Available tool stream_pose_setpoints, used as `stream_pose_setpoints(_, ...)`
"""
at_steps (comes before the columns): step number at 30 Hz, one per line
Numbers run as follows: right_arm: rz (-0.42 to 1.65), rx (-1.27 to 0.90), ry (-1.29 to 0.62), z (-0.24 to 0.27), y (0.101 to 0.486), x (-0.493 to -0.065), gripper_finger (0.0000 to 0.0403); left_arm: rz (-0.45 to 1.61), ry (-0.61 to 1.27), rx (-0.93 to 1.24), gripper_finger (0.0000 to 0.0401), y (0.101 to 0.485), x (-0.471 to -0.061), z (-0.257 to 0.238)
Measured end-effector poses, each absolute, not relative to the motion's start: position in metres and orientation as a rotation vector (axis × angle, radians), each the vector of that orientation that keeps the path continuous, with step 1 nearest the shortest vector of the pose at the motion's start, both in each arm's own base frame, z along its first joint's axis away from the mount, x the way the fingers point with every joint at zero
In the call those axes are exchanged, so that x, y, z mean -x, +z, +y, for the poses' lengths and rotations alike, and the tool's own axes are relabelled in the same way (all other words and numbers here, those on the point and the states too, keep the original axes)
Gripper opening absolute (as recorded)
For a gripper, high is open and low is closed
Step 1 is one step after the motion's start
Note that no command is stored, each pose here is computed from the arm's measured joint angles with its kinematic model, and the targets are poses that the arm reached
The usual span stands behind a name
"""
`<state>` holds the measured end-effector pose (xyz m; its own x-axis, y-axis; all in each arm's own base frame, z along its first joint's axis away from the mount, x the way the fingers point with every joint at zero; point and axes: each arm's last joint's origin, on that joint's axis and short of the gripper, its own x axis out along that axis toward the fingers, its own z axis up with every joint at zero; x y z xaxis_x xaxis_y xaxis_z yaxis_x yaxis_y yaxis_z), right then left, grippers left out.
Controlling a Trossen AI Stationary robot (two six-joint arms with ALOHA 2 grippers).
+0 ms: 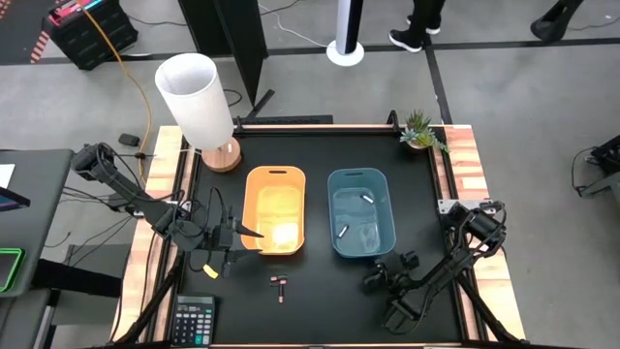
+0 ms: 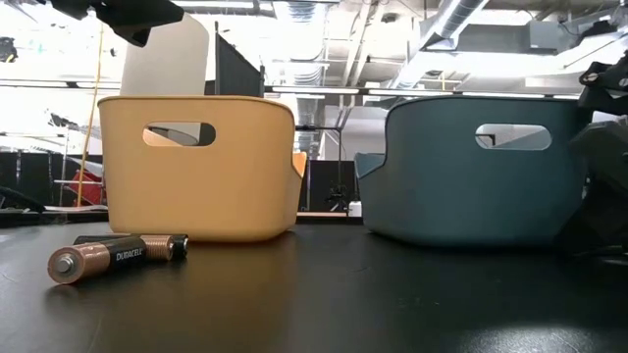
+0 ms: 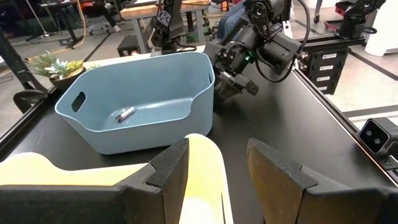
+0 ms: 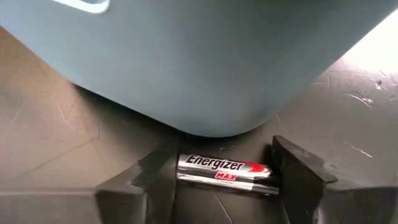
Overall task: Sort batteries
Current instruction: Put the silver battery into the blue bin
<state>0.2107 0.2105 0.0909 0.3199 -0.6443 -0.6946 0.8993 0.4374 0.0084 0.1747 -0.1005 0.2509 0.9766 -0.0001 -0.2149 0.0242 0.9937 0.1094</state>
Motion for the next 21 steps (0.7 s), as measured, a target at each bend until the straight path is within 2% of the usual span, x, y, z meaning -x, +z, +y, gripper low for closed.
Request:
stream_pose_setpoints(4, 0.686, -0.432, -1.049, 0.213, 0.092, -0.210, 0.0213, 0.215, -0.012, -0.111, 0.0157, 0.251, -0.175, -0.100)
stream_pose_setpoints(21, 0.705, -0.403, -1.032, 0.231, 0.108, -0.208, 0.0213, 0.214, -0.011, -0.107, 0.0157, 0.251, -0.175, -0.100)
